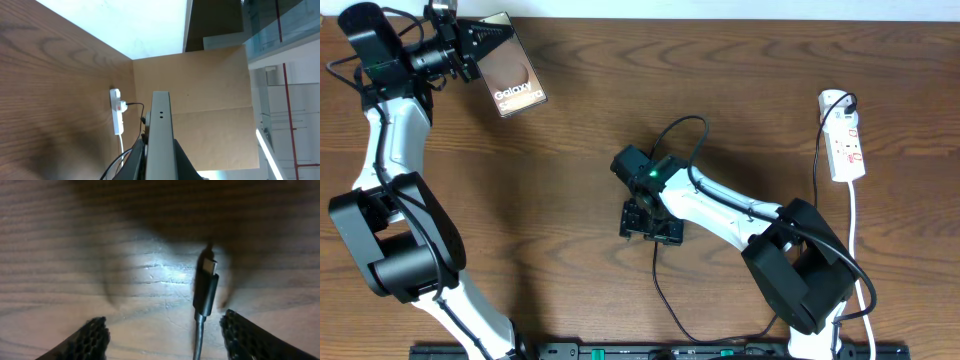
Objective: Plug charger to phone and switch on socket
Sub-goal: 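Lower the right gripper and close it on the USB-C plug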
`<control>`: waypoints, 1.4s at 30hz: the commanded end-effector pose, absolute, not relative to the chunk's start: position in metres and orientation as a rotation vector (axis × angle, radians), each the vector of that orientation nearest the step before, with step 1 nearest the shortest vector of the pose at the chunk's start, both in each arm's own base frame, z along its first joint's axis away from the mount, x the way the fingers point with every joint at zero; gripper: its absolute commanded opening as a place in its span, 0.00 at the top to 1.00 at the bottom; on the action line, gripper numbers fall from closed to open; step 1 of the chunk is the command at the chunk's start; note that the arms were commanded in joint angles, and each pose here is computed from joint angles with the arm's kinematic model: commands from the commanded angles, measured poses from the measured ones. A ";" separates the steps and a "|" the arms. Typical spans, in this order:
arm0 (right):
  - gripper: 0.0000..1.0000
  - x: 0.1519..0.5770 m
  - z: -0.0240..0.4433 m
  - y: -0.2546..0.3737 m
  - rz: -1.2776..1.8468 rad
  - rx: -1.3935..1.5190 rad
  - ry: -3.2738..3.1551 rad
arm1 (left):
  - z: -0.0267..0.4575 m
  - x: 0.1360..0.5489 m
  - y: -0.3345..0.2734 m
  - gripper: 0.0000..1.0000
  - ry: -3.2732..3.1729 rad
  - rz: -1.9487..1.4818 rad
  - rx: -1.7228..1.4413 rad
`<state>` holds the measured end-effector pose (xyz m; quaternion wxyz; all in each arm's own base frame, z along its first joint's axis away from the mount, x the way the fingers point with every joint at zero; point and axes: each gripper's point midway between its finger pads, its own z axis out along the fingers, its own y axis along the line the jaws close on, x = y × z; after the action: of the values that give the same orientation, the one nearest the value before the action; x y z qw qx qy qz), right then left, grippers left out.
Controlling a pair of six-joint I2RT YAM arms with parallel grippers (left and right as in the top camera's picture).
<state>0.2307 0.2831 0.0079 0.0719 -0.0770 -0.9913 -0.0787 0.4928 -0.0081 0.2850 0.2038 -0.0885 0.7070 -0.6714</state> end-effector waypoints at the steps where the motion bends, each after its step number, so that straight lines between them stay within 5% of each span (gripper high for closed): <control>1: 0.34 0.229 0.007 0.280 -0.209 -0.240 -2.994 | 0.300 0.484 -0.010 0.93 1.964 -1.865 -0.173; 6: 0.50 0.231 0.006 0.278 -0.194 -0.253 -3.005 | 0.300 0.484 -0.010 0.93 1.964 -1.865 -0.173; 21: 0.52 0.230 -0.004 0.271 -0.163 -0.265 -3.022 | 0.300 0.484 -0.010 0.93 1.963 -1.865 -0.173; 26: 0.69 0.230 -0.005 0.271 -0.162 -0.265 -3.022 | 0.300 0.484 -0.010 0.93 1.963 -1.865 -0.173; 33: 0.80 0.231 -0.005 0.271 -0.165 -0.265 -3.024 | 0.300 0.484 -0.010 0.93 1.963 -1.865 -0.173; 38: 0.99 0.231 -0.005 0.271 -0.166 -0.266 -3.023 | 0.300 0.484 -0.010 0.93 1.963 -1.865 -0.173; 42: 0.99 0.232 -0.005 0.273 -0.176 -0.264 -3.028 | 0.300 0.484 -0.010 0.93 1.963 -1.865 -0.173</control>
<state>0.2341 0.2748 -0.0015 0.0524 -0.0876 -0.9927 -0.0641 0.4928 -0.0081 0.2850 0.2038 -0.0885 0.7070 -0.6714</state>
